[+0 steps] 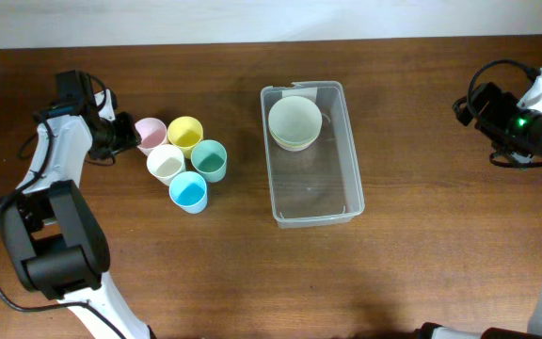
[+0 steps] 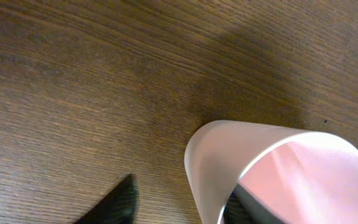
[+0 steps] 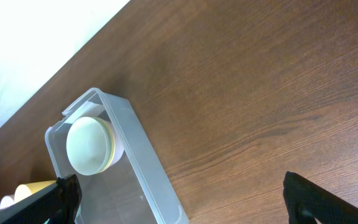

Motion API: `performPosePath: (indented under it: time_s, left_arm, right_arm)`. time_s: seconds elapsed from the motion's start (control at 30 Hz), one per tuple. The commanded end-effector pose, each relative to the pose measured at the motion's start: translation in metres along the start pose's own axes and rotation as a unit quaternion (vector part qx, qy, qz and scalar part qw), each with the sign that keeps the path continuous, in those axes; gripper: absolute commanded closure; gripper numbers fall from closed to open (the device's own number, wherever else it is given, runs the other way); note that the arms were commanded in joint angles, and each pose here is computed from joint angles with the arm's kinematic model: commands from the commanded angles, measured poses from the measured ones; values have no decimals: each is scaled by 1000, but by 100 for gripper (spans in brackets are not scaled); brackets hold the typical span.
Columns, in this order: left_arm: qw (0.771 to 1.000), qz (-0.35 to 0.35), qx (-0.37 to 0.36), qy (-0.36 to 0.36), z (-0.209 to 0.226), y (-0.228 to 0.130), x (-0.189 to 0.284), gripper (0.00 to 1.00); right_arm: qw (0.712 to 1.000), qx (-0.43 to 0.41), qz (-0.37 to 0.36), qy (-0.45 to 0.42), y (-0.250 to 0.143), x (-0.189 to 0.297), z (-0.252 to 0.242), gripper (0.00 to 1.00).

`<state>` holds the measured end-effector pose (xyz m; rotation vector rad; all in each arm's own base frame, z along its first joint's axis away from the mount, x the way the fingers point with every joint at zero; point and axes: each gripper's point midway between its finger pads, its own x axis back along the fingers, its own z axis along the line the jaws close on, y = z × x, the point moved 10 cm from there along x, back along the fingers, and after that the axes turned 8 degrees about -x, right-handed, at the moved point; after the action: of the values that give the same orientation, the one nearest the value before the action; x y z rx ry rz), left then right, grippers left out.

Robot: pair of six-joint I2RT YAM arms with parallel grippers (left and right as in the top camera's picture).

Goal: Pack container
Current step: 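Move the left gripper to the pink cup and grasp it, then carry the pink cup with the left gripper into the container, release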

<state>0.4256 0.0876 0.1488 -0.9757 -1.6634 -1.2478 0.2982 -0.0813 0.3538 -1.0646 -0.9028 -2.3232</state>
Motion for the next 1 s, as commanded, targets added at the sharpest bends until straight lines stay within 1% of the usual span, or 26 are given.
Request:
performPosePath:
  time_s: [0.0,0.03,0.07,0.1,0.13,0.27,0.33,0.4,0.5,0.6,0.7,0.77,0.8,0.87,0.97]
  left_arm:
    - [1000,-11,-2,-7,-1,6,2,73]
    - [1000,-12,-2,-7,-1,6,2,80]
    - [1000,-14,-2,-7,-1,7,2,91]
    - [1000,-15,-2,-7,-1,7,2,97]
    - [1000,-20,-1,-6,1,9,3,99]
    - [1000,-28,5,-3,7,13,7,99]
    - [999,-42,6,-2,7,24,26,99]
    - [998,-65,0,-2,1,39,58,99]
    - [995,-96,-20,-13,-18,54,105,99]
    - [992,-112,-49,-30,-49,58,147,99]
    - [988,-106,-100,-56,-93,50,173,99]
    - [984,-96,-134,-71,-123,42,179,99]
    - [978,-85,-169,-89,-156,32,178,99]
    - [969,-77,-208,-106,-188,21,175,99]
    - [943,-77,-296,-134,-240,0,172,99]
  right_arm:
    - [1000,1,-7,-3,2,3,0,1]
    - [1000,1,-6,-3,2,2,0,1]
    - [1000,1,-6,-3,2,2,0,1]
    - [1000,1,-6,-3,2,2,0,1]
    - [1000,1,-6,-3,2,2,0,1]
    - [1000,1,-6,-3,2,2,0,1]
    - [1000,1,-6,-3,2,2,0,1]
    - [1000,1,-6,-3,2,2,0,1]
    - [1000,1,-6,-3,2,2,0,1]
    - [1000,1,-6,-3,2,2,0,1]
    - [1000,1,-7,-3,2,3,0,1]
    - [1000,1,-6,-3,2,2,0,1]
    - [1000,1,-6,-3,2,2,0,1]
    - [1000,1,-6,-3,2,2,0,1]
    - [1000,1,-6,-3,2,2,0,1]
